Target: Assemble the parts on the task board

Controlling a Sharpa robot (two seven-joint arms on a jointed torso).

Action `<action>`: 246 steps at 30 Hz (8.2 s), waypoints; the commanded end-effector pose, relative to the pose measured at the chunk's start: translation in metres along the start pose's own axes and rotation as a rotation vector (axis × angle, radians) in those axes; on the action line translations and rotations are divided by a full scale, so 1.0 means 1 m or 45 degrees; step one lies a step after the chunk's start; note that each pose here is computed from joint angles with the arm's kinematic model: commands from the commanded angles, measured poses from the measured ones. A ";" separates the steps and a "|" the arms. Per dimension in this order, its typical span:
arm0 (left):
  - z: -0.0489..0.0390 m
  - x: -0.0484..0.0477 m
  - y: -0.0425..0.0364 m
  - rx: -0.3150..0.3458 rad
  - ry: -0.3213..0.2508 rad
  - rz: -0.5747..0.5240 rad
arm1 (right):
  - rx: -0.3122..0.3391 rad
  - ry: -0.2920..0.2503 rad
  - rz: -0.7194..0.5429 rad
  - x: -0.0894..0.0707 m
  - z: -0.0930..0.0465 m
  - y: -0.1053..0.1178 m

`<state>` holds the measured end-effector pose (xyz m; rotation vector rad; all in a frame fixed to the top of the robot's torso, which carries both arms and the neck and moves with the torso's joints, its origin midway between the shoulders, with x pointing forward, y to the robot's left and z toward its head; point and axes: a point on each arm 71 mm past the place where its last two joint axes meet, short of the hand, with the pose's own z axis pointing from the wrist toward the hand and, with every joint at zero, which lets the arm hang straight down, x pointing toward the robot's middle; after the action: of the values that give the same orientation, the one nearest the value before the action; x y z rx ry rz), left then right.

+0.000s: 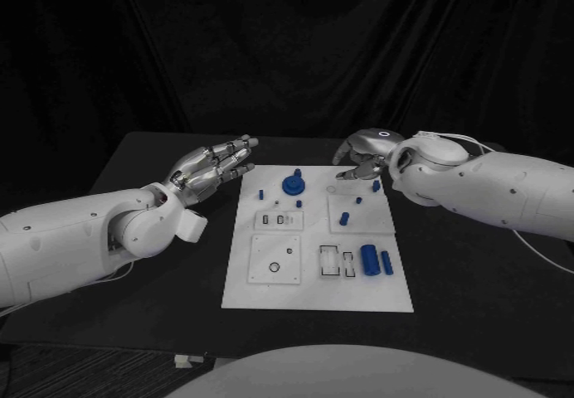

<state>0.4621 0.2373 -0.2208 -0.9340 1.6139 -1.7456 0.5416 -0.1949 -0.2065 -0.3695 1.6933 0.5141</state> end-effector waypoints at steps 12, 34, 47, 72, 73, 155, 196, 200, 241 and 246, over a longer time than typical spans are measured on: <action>-0.0038 0.0004 0.0048 0.008 0.011 -0.020 | 0.202 -0.017 -0.003 0.000 -0.042 -0.056; -0.0086 -0.0016 0.0069 0.000 0.000 -0.023 | 0.263 0.018 -0.005 0.024 -0.046 -0.074; -0.0088 -0.0017 0.0070 0.000 0.000 -0.023 | 0.268 0.041 -0.005 0.029 -0.044 -0.074; -0.0093 -0.0028 0.0080 -0.003 0.000 -0.025 | 0.235 0.048 0.011 0.034 -0.048 -0.069; -0.0093 -0.0028 0.0081 -0.004 0.000 -0.025 | 0.236 0.051 0.012 0.035 -0.049 -0.069; -0.0081 -0.0006 0.0113 -0.022 0.018 -0.036 | -0.120 -0.104 0.130 0.025 -0.025 0.055; -0.0080 0.0010 0.0117 -0.025 0.036 -0.030 | -0.166 0.169 0.115 0.076 0.000 0.114; -0.0079 0.0013 0.0117 -0.024 0.037 -0.030 | -0.168 0.172 0.116 0.078 0.001 0.115; -0.0074 0.0004 0.0119 -0.023 0.031 -0.026 | -0.194 0.110 0.133 0.077 0.000 0.116; -0.0095 -0.0016 0.0106 -0.011 0.006 -0.005 | -0.240 -0.049 0.153 0.059 -0.007 0.114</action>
<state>0.4551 0.2432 -0.2333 -0.9531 1.6512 -1.7438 0.4657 -0.1003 -0.2610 -0.4165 1.7608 0.7271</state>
